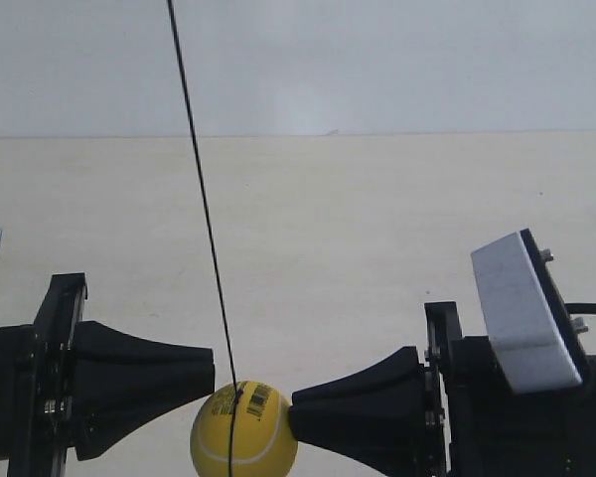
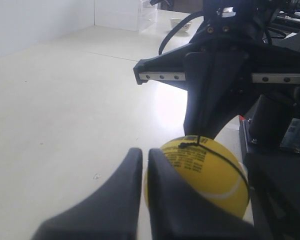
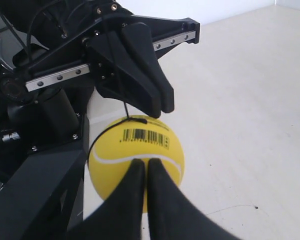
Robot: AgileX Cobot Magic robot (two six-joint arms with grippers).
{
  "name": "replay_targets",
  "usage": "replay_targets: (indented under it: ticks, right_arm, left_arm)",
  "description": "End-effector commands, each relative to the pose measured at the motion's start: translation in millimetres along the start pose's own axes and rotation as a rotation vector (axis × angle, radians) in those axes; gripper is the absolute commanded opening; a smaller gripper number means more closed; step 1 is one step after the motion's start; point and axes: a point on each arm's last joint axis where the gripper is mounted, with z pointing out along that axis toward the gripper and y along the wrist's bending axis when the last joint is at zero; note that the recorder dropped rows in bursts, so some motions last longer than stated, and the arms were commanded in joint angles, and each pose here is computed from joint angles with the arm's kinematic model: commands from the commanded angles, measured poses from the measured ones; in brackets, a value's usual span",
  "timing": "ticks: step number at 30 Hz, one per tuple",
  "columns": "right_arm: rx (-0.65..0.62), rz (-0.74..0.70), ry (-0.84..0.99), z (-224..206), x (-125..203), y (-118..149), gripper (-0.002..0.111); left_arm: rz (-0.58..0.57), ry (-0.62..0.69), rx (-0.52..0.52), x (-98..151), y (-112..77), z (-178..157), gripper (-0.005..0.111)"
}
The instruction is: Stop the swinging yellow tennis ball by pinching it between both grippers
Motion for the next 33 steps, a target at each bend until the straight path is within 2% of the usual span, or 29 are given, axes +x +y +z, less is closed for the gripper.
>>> replay_targets:
  ticks: [1,11,17,22,33]
  right_arm:
    - [-0.003,-0.003,-0.01,0,-1,0,0.0]
    - [0.01,-0.024,-0.007,-1,-2,0,0.0]
    - [0.092,-0.076,-0.013,-11,-13,4,0.0]
    - [0.167,-0.129,-0.042,-25,-25,12,0.0]
    - [0.303,-0.202,-0.195,-61,-52,40,0.0]
  left_arm:
    - [-0.005,-0.001,0.02,1,-2.6,0,0.005]
    - [-0.007,-0.008,0.012,0,-2.0,0,0.005]
    - [0.022,0.007,-0.057,-5,-0.8,-5,0.005]
    - [0.04,-0.007,-0.075,-9,-7.2,-10,0.005]
    - [0.028,-0.088,-0.332,-16,-13.0,-36,0.005]
